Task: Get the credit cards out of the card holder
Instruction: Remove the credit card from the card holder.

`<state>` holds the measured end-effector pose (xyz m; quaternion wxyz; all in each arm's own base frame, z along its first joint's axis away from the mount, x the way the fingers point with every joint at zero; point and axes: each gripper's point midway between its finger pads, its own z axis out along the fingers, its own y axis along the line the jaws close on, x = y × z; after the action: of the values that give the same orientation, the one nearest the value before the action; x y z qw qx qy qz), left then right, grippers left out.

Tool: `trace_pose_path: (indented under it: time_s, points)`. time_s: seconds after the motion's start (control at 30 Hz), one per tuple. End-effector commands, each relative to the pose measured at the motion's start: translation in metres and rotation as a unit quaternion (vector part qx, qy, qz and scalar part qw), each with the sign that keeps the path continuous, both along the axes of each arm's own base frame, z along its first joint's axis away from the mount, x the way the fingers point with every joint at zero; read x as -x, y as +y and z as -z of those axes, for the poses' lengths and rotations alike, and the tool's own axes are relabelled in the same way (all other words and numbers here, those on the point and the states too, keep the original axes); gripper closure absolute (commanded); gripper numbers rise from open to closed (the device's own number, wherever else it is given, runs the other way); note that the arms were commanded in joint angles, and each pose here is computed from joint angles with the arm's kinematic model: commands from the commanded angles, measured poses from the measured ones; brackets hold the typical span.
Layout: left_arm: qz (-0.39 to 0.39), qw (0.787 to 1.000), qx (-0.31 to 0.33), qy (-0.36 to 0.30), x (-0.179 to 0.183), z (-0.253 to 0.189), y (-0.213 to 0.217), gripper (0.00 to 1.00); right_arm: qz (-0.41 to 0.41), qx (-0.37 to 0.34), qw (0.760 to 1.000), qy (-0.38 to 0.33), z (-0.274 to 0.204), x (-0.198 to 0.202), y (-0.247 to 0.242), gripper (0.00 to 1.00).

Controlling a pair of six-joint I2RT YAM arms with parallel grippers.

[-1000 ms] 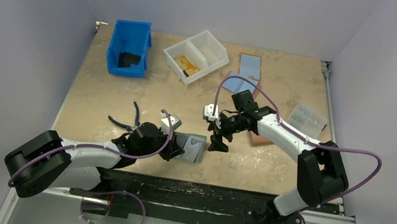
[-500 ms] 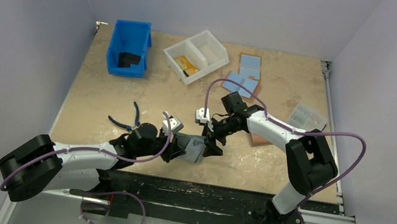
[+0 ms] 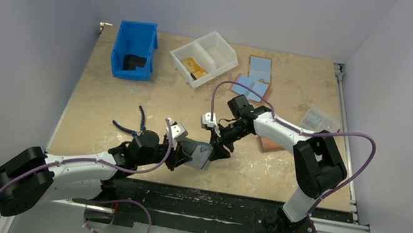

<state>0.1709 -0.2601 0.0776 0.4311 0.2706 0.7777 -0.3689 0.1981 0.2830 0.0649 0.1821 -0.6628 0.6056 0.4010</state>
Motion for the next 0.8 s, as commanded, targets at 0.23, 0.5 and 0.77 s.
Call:
trace_pose_path:
  time_s: [0.23, 0.5, 0.77]
  points:
    - [-0.029, 0.998, 0.043, -0.034, -0.006, -0.021, 0.005, 1.0, -0.014, -0.015, 1.0, 0.02, -0.013, 0.003, 0.009, 0.82]
    - [-0.042, 0.995, 0.083, -0.02, -0.003, -0.027, 0.006, 0.84, -0.021, -0.02, 0.999, 0.026, -0.018, 0.006, 0.01, 0.92]
    - [-0.033, 0.995, 0.091, -0.01, -0.003, -0.026, -0.002, 1.0, -0.022, -0.017, 0.999, 0.025, -0.017, 0.007, 0.009, 0.94]
